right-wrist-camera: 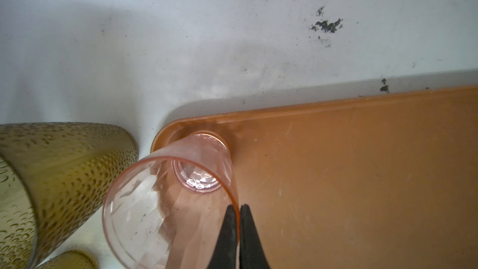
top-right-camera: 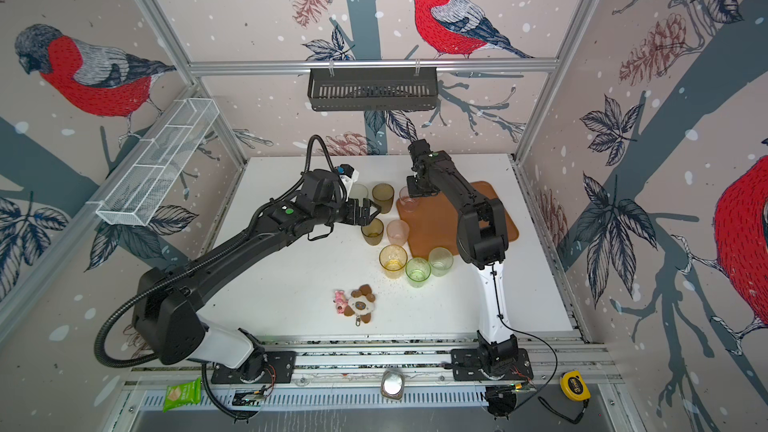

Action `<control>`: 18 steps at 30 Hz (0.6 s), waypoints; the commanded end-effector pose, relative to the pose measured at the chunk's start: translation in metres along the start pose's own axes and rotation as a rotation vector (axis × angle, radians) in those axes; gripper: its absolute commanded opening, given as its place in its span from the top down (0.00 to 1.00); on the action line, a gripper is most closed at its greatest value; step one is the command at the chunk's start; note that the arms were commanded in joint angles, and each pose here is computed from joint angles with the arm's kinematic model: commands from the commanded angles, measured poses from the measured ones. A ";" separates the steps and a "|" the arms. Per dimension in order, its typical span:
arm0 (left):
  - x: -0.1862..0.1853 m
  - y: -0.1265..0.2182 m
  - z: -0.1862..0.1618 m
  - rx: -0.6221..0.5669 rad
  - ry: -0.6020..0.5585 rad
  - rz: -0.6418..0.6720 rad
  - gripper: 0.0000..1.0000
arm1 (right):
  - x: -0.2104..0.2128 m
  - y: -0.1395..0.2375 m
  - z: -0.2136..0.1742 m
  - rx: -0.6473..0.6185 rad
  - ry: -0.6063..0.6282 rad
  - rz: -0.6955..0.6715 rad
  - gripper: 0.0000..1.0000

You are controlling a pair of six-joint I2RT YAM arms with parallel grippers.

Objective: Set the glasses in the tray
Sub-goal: 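Lower the pink cup onto the tray's far corner, then open the right gripper and raise it off the pink cup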

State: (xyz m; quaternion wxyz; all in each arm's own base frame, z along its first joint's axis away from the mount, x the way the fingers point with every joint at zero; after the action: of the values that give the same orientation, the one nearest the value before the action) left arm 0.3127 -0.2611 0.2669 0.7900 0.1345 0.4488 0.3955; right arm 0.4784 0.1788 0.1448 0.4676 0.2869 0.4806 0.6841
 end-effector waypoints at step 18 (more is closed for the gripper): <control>-0.006 0.007 0.003 -0.034 -0.021 -0.002 0.02 | -0.002 0.030 0.014 -0.068 -0.026 -0.012 0.64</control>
State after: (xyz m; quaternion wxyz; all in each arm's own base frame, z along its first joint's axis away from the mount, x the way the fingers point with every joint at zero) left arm 0.3109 -0.2604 0.2716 0.7918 0.1295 0.4423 0.4009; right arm 0.4812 0.1803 0.1654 0.4768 0.2785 0.4613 0.6945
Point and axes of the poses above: each gripper's point midway between its finger pads, its own y axis back along the fingers, its own x axis along the line the jaws close on, z = x × y, the point moved 5 cm from there along y, back along the fingers, and after that the axes turned 14 degrees about y, right-handed, at the moved point
